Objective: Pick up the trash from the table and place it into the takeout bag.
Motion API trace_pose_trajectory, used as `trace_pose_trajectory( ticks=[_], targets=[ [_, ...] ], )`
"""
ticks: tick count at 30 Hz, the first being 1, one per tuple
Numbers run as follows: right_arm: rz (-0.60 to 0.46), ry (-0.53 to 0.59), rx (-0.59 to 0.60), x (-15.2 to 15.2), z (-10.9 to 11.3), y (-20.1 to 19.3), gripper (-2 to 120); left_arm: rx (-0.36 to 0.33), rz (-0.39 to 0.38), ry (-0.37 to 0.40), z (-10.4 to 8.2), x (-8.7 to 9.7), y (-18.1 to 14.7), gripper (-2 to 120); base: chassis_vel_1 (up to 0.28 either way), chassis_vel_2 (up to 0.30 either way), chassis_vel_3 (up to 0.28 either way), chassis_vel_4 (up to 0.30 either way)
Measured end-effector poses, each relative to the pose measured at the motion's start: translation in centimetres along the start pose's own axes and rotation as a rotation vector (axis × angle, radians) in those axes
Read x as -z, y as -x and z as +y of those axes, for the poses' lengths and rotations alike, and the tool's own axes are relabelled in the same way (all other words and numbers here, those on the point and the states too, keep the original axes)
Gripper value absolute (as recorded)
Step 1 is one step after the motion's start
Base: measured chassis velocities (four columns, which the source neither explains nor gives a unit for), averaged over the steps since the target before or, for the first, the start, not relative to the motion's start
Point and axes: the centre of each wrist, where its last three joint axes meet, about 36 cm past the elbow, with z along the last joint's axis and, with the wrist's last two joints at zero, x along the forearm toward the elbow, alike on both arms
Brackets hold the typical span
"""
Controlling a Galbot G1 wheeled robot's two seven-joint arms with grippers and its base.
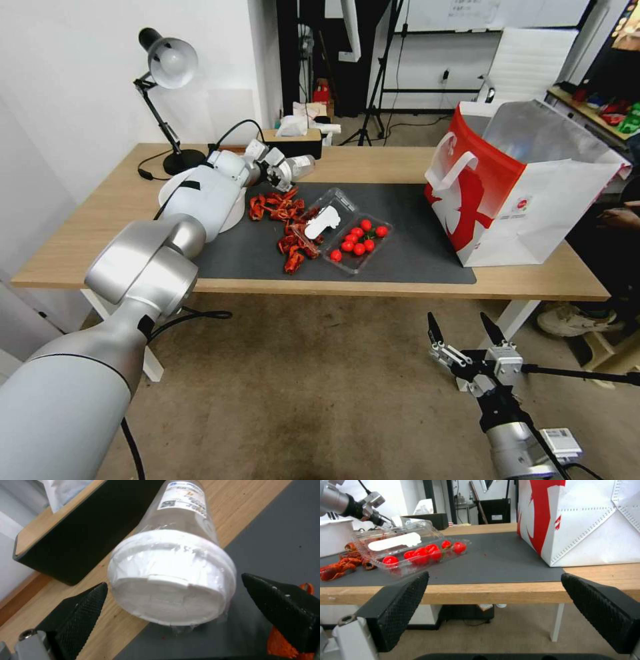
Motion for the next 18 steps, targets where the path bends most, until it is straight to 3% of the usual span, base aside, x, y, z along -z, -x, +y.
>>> trace_pose_trajectory(
  ticks=[14, 18],
  targets=[
    [-0.001, -0.001, 0.001, 0.24, 0.16, -0.2, 100, 0.029, -0.012, -0.008, -0.13, -0.42, 0.1, 99, 0.0, 0.0, 0.0, 0.0],
    [-0.001, -0.005, 0.001, 0.33, 0.26, -0.34, 100, 0.026, -0.02, -0.006, -0.3, -0.66, 0.21, 86, 0.0, 0.0, 0.0, 0.0]
  ],
)
